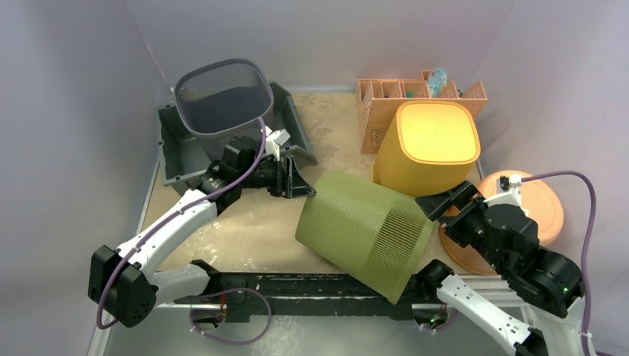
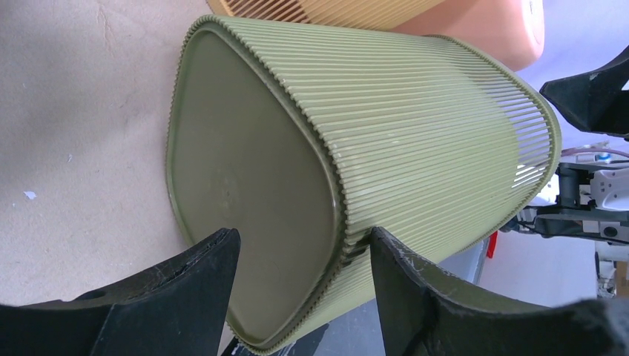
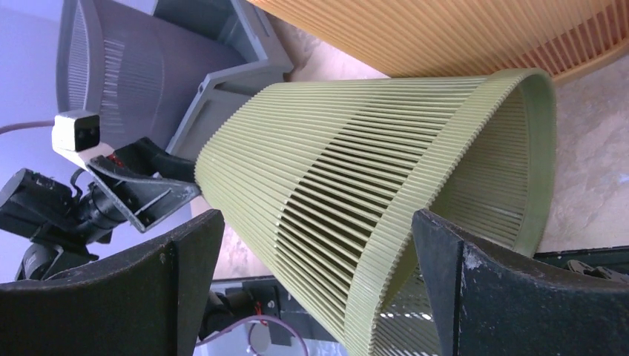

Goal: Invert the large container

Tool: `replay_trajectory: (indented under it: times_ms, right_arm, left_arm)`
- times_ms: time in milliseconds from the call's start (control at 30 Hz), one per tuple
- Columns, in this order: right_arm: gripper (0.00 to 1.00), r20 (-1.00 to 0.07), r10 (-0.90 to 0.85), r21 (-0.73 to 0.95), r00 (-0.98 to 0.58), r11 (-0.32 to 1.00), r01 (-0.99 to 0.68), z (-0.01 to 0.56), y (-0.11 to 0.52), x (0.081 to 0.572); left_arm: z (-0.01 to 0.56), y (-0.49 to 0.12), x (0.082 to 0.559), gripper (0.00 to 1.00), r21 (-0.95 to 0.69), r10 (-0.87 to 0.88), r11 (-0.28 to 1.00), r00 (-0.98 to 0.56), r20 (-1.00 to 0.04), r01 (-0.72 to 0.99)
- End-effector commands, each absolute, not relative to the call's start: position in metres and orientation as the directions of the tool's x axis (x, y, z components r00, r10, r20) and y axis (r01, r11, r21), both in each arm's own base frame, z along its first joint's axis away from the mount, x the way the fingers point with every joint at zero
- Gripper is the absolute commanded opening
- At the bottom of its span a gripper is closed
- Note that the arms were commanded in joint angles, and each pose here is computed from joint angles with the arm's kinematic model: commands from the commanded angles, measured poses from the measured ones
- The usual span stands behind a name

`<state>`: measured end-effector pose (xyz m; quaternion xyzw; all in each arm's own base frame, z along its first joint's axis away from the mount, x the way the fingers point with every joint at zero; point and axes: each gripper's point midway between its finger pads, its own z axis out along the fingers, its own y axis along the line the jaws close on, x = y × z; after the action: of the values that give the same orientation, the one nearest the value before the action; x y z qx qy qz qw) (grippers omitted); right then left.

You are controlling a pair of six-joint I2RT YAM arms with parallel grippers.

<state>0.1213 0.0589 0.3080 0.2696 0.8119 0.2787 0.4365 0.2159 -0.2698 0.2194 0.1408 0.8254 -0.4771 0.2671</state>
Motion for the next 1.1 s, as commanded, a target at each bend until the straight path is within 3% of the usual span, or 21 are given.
replay_trajectory:
  times_ms: [0,333,533,633,800,933,1067]
  right_arm:
    - [1.0,-0.584,0.717,0.693,-0.381,0.684,0.227,0.311,0.039,0.123]
    - [1.0,-0.541,0.751,0.697,-0.379,0.653,0.297,0.284,0.042,0.129]
    - [0.97,-0.521,0.694,0.814,-0.497,0.579,-0.044,0.31,0.102,0.129]
    - [0.89,-0.509,0.678,0.845,-0.53,0.509,-0.161,0.318,0.124,0.128]
    - [0.74,-0.484,0.657,0.849,-0.577,0.513,-0.128,0.298,0.143,0.141]
    - [0.57,-0.445,0.629,0.873,-0.637,0.462,-0.155,0.283,0.171,0.151]
    - [0.39,-0.402,0.598,0.908,-0.693,0.356,-0.22,0.272,0.205,0.161]
  left_arm:
    - [0.174,-0.26,0.215,0.63,-0.659,0.049,0.604,-0.846,-0.531,0.449]
    - [0.17,-0.259,0.217,0.63,-0.652,0.051,0.616,-0.848,-0.527,0.442]
    - [0.19,-0.272,0.206,0.63,-0.718,0.054,0.505,-0.848,-0.528,0.479]
    - [0.205,-0.281,0.195,0.63,-0.775,0.046,0.407,-0.858,-0.512,0.484]
    - [0.226,-0.281,0.185,0.61,-0.797,0.036,0.345,-0.855,-0.517,0.496]
    - [0.233,-0.274,0.18,0.56,-0.789,0.036,0.371,-0.857,-0.514,0.489]
    - [0.24,-0.244,0.183,0.55,-0.704,0.05,0.503,-0.83,-0.556,0.502]
